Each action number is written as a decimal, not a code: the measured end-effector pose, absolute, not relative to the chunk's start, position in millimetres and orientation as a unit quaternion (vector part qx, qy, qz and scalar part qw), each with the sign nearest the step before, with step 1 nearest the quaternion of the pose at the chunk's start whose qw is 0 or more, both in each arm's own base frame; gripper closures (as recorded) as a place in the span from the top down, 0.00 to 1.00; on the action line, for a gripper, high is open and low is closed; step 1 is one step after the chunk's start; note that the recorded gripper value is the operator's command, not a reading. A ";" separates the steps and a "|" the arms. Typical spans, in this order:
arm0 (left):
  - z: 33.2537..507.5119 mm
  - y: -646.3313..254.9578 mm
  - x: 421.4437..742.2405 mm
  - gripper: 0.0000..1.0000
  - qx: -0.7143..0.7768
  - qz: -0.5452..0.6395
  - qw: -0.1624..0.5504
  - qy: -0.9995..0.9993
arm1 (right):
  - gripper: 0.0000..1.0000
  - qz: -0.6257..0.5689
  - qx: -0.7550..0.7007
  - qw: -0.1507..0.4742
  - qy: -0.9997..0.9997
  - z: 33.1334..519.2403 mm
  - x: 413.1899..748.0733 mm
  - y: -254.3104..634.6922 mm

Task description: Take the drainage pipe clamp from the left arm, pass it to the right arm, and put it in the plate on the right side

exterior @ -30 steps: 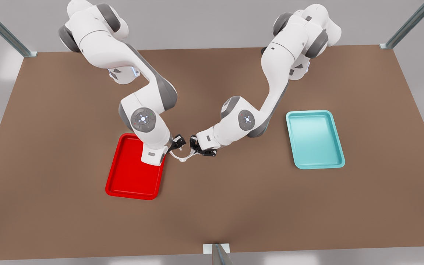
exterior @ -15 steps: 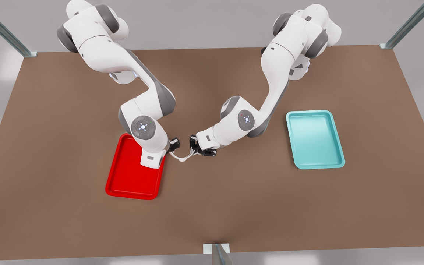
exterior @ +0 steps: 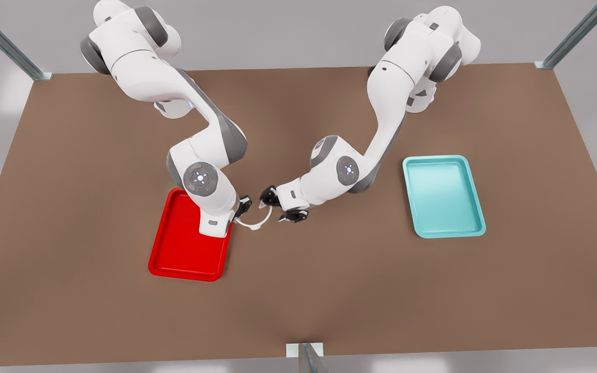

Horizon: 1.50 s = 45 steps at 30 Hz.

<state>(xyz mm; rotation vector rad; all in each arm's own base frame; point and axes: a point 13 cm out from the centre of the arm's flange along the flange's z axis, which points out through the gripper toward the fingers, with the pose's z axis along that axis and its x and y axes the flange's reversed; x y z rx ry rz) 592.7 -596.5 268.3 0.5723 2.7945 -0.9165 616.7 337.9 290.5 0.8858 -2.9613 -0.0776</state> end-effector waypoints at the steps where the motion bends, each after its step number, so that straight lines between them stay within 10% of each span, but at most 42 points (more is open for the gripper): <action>1: 268.8 -595.9 593.0 1.00 0.191 -0.304 0.073 0.931 | 0.21 -0.024 0.285 0.026 -0.958 291.0 617.1 333.5; 13: 330.5 -249.8 704.4 1.00 0.112 -0.124 0.027 0.986 | 0.21 0.009 0.177 0.106 -0.978 253.2 586.2 158.3; 18: 432.3 -59.3 673.0 1.00 0.035 -0.042 0.022 0.998 | 0.21 0.004 0.117 0.148 -0.982 206.5 582.0 82.2; 26: 428.0 -37.5 624.8 1.00 0.036 -0.018 -0.049 0.998 | 0.21 -0.004 0.097 0.172 -0.980 179.6 577.0 61.5; 45: 399.6 -36.2 626.3 1.00 0.013 0.011 -0.077 0.997 | 0.22 -0.004 0.094 0.231 -0.968 134.6 556.8 76.7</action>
